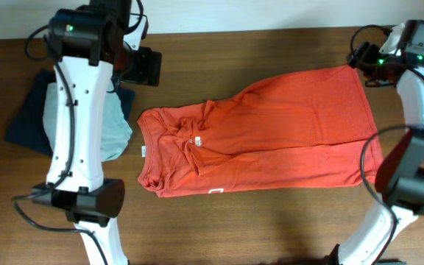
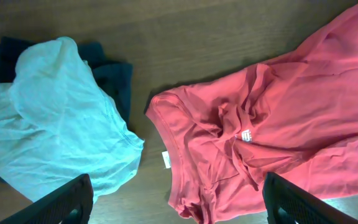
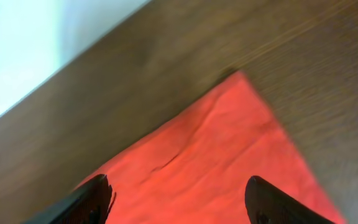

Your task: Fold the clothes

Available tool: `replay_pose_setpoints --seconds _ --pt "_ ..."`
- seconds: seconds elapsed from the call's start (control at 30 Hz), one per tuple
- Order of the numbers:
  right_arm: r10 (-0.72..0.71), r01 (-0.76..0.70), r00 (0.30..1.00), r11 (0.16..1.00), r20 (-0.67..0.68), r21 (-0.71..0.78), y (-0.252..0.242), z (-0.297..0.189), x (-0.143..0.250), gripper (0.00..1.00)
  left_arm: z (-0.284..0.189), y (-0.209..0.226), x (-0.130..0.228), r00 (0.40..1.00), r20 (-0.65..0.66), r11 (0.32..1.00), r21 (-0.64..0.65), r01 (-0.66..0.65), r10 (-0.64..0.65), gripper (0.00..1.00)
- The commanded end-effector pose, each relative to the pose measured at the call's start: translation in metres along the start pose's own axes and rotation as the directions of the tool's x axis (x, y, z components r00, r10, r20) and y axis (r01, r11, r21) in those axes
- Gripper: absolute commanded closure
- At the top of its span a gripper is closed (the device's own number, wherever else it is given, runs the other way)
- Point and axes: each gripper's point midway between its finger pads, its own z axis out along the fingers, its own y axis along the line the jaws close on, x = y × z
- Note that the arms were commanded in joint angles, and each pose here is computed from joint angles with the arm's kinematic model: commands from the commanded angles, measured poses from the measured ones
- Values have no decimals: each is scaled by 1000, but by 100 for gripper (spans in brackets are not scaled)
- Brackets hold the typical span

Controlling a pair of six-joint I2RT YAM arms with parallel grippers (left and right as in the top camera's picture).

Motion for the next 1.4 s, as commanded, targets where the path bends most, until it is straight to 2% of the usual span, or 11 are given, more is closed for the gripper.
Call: replay_pose_setpoints --seconds 0.0,0.2,0.63,0.7,0.73,0.83,0.93,1.13,1.37 --pt "-9 7 1000 998 28 67 -18 23 -8 26 -12 0 0 1000 28 1000 -3 -2 2 13" --pt "9 -17 997 994 76 109 -36 67 -7 26 -12 -6 0 1000 27 1000 30 -5 4 13" --pt "13 -26 990 995 137 91 -38 113 -3 28 -12 -17 0 999 28 999 40 -29 28 13" --pt "4 -17 990 996 140 88 -32 115 -2 34 -12 -18 0 999 28 999 41 -31 30 13" --pt "2 -14 990 996 139 88 -31 115 -2 41 -12 -19 0 999 28 999 41 -32 31 13" --pt "8 -19 994 994 105 103 -32 116 7 75 -12 -19 0 999 28 999 41 -33 32 13" --pt "26 -35 997 992 76 122 -39 108 8 96 -12 -19 0 999 28 999 41 -34 32 13" --pt "41 -55 993 990 110 126 -39 59 -23 96 -12 -17 0 998 28 998 29 -48 47 13" --pt "-49 36 993 992 107 119 -22 -4 -39 96 -6 -13 4 994 4 994 6 -111 111 13"
